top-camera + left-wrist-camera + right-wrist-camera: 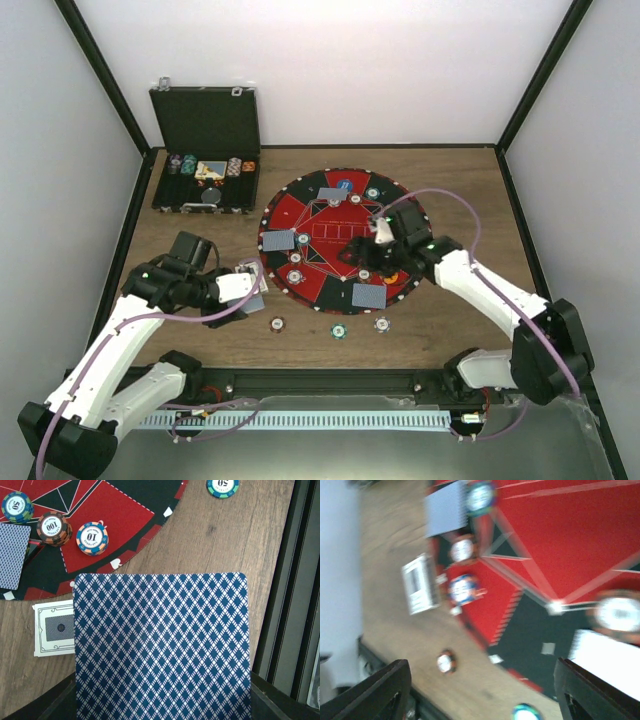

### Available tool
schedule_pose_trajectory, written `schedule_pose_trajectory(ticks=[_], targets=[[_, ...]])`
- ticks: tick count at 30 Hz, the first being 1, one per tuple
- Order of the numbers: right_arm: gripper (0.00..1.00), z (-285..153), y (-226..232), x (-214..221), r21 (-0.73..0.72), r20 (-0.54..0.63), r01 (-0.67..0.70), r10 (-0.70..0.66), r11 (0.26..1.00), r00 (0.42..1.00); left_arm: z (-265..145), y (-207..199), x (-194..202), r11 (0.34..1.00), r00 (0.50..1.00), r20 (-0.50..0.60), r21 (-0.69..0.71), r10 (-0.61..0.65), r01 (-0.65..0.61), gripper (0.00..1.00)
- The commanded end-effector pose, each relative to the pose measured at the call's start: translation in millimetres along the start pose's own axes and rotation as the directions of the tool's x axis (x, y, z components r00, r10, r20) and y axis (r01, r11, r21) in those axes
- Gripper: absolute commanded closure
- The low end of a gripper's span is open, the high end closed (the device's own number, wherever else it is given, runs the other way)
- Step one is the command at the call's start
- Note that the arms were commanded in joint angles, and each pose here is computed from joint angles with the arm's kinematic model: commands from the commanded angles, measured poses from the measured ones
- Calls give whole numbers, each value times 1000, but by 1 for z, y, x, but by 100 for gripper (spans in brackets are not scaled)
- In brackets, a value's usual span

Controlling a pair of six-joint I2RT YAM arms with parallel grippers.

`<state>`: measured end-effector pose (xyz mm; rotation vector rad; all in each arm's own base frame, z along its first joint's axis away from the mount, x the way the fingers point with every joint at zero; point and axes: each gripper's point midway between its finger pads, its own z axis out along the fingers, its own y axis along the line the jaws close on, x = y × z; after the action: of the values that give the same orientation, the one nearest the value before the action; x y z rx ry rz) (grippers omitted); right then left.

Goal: Distribute texas hold em gaming equipment

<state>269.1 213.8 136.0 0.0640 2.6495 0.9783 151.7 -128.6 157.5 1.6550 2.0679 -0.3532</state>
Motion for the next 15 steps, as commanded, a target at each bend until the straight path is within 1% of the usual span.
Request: schedule_pose_trajectory(ticks=[1,3,4,6,10,15], targets=[[17,6,105,28,-332,-103,27,-65,943,993,-8,5,-12,1000,999,40,-17,17,-16,94],[14,12,139,49,-444,-163,35,-119,896,979,-9,6,-12,1000,999,39,-20,17,-16,94],[14,15,155,56,-491,-174,42,-145,870,974,-9,6,-12,1000,999,39,-21,18,-17,94],[14,25,173,74,-538,-224,29,-176,842,959,-8,5,-11,1000,999,36,-19,16,-15,94],[14,38,196,103,-596,-296,-2,-218,803,930,-9,5,-11,1000,999,36,-19,16,-15,94],[16,49,211,120,-634,-336,-25,-246,773,909,-9,5,-11,1000,999,34,-19,20,-19,94]])
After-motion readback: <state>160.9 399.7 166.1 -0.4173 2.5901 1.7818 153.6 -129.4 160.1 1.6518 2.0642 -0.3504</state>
